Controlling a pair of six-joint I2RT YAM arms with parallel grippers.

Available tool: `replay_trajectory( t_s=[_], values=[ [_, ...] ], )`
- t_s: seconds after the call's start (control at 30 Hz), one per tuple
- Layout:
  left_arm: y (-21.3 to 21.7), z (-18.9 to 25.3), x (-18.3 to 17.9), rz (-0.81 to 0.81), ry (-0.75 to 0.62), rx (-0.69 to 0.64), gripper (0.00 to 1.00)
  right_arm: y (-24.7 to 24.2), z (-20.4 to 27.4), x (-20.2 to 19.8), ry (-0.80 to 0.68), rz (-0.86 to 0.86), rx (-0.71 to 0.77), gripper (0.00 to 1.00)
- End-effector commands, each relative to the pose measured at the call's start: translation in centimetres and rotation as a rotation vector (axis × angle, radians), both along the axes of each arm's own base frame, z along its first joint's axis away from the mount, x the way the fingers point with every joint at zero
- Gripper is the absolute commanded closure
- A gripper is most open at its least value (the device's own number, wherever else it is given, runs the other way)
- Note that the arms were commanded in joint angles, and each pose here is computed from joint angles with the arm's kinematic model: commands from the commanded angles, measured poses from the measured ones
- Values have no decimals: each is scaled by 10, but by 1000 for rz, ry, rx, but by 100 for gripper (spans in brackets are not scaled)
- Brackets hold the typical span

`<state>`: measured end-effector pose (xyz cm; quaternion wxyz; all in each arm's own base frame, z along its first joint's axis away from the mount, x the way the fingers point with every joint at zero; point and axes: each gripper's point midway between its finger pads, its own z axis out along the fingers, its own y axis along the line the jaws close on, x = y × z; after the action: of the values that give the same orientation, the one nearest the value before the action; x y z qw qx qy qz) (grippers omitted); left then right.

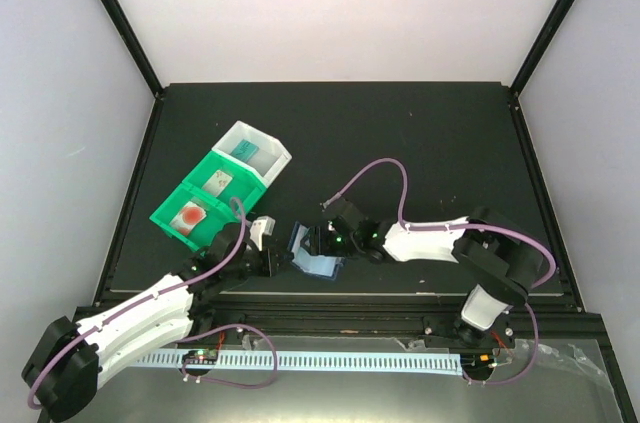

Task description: Take the credit cards out of the card holder

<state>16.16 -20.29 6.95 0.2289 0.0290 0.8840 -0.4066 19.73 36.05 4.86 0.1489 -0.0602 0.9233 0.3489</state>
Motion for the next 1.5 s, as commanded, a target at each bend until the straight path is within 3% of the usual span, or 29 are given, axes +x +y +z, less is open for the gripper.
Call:
replay_trajectory(
  t_s=[0.0, 0.77, 0.87, 1.03, 1.47],
  values=[
    [-5, 13, 3, -9, -42, -35, 98, 3, -4, 3, -21, 8, -21, 39],
    [-6, 16, 5, -10, -41, -27, 98, -66, -5, 4, -154, 10, -331, 39],
    [-6, 18, 5, -13, -48, -32, 98, -72, 4, 3, -175, 4, -314, 39],
    [-6, 21, 5, -17, -61, -34, 98, -47, 32, 4, -211, 30, -151, 39],
    [-6, 21, 5, -15, -59, -33, 98, -7, 24, 25, -148, 5, -150, 31]
  ],
)
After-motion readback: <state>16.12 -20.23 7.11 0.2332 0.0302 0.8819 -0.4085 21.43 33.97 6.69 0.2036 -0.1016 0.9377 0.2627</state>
